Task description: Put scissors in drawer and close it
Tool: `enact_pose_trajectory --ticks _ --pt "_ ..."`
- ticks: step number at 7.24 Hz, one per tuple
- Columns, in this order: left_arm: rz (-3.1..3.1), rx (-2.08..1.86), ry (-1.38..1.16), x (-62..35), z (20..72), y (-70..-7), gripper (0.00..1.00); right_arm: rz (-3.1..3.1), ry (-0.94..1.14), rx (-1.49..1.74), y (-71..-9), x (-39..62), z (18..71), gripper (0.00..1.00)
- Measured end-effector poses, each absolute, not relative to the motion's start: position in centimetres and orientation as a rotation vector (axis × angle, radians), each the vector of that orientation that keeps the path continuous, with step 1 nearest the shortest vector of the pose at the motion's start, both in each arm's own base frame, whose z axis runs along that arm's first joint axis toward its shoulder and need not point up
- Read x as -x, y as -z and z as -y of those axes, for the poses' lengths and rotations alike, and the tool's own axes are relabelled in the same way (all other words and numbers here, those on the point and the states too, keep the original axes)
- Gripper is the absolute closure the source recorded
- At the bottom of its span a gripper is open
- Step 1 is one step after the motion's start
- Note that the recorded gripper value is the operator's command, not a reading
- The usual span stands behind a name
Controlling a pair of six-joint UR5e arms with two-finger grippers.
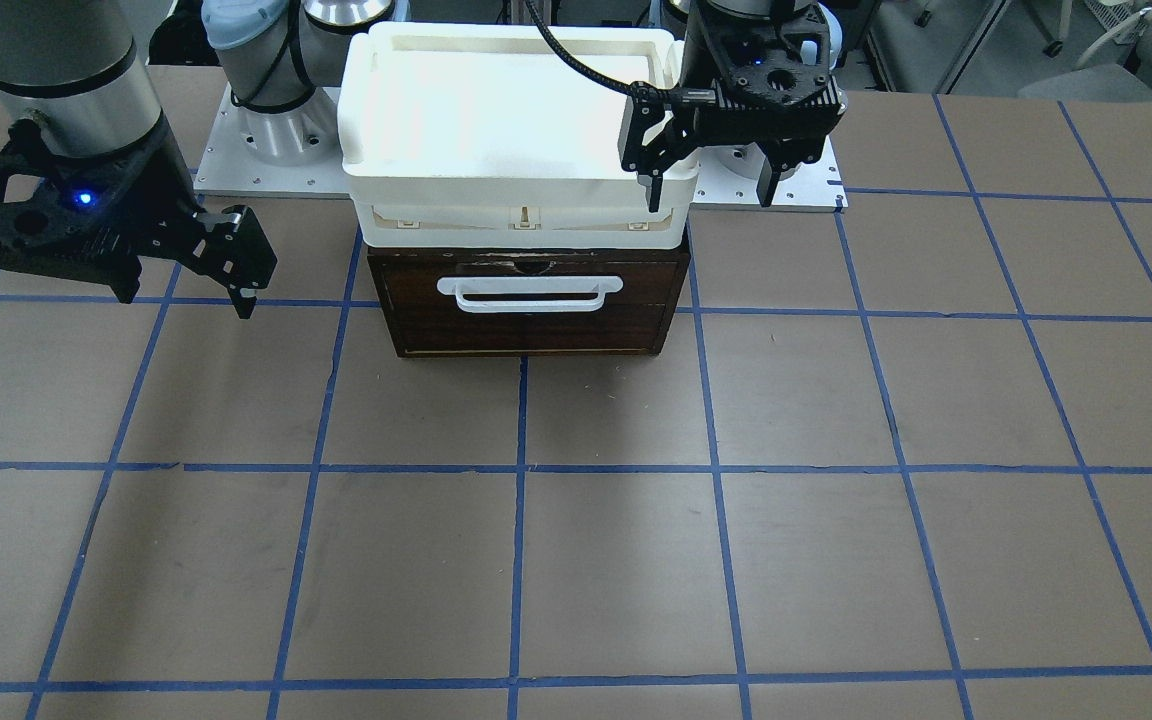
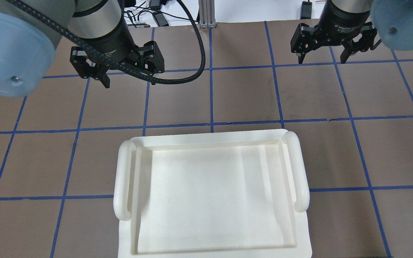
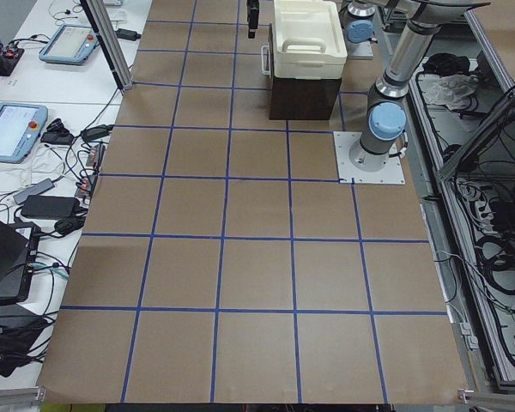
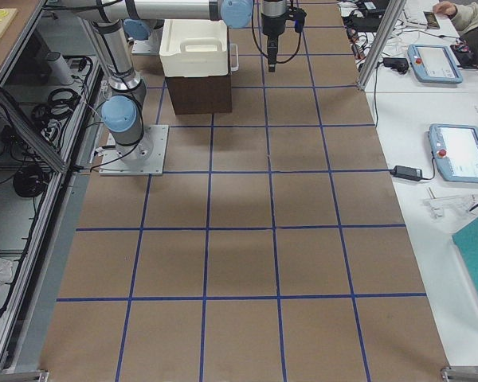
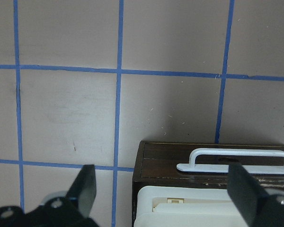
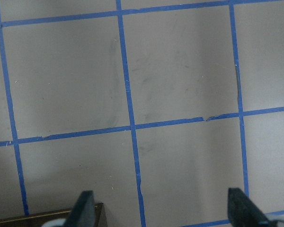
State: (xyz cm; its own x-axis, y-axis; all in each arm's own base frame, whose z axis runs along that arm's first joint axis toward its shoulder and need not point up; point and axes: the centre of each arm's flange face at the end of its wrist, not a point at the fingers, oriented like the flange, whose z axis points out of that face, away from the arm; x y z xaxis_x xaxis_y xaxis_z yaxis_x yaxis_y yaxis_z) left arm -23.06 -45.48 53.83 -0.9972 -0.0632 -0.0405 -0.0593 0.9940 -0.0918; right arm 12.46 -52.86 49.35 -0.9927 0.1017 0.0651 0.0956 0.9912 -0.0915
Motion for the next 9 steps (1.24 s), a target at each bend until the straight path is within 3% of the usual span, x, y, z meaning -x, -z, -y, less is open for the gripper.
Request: enact_pose_trajectory --ticks 9 --pt "-3.143 -0.021 0.099 22.5 46.0 -53.4 0.0 3.139 -0.096 0.129 -48.9 -13.7 52.1 0.0"
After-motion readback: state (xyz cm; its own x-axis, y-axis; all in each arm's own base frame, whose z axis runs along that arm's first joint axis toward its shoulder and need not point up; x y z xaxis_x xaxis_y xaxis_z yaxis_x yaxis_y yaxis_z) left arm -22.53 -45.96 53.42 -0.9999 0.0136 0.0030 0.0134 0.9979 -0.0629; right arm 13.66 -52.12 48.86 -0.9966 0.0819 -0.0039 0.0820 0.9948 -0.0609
